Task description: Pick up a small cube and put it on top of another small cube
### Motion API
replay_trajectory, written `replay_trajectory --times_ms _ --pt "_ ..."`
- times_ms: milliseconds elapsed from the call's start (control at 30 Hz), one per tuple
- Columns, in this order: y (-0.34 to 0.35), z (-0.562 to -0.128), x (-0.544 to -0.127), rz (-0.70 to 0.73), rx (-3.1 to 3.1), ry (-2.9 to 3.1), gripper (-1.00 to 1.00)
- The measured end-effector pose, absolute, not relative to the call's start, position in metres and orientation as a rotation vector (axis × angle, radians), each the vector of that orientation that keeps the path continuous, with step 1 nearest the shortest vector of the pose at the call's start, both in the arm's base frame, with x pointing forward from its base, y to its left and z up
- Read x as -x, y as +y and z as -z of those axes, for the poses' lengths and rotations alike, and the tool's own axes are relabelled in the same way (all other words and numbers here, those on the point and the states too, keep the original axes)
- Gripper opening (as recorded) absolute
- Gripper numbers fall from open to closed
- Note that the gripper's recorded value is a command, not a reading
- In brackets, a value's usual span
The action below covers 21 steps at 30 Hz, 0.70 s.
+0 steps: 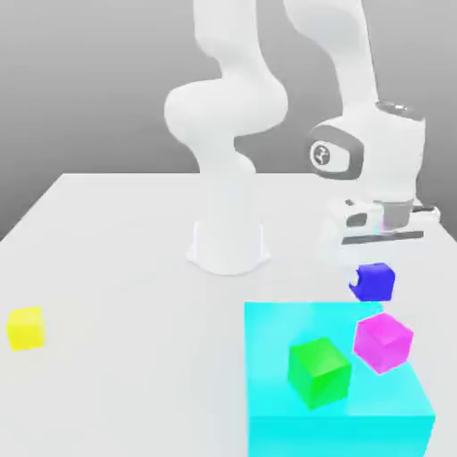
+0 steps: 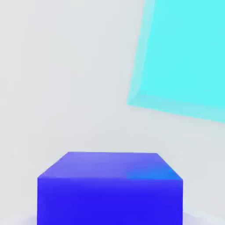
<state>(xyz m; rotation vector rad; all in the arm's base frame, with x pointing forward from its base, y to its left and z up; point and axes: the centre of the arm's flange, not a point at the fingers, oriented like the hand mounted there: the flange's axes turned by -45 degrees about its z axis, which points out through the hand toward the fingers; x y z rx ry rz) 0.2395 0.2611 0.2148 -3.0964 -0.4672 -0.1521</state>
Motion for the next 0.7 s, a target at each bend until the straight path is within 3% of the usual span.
replay_trajectory --times_ms 333,700 --pt "0.244 -0.296 -0.367 0.399 3.058 -0.832 -1.00" --pt "0.163 -0.327 -0.442 0.179 3.068 -0.992 -1.00"
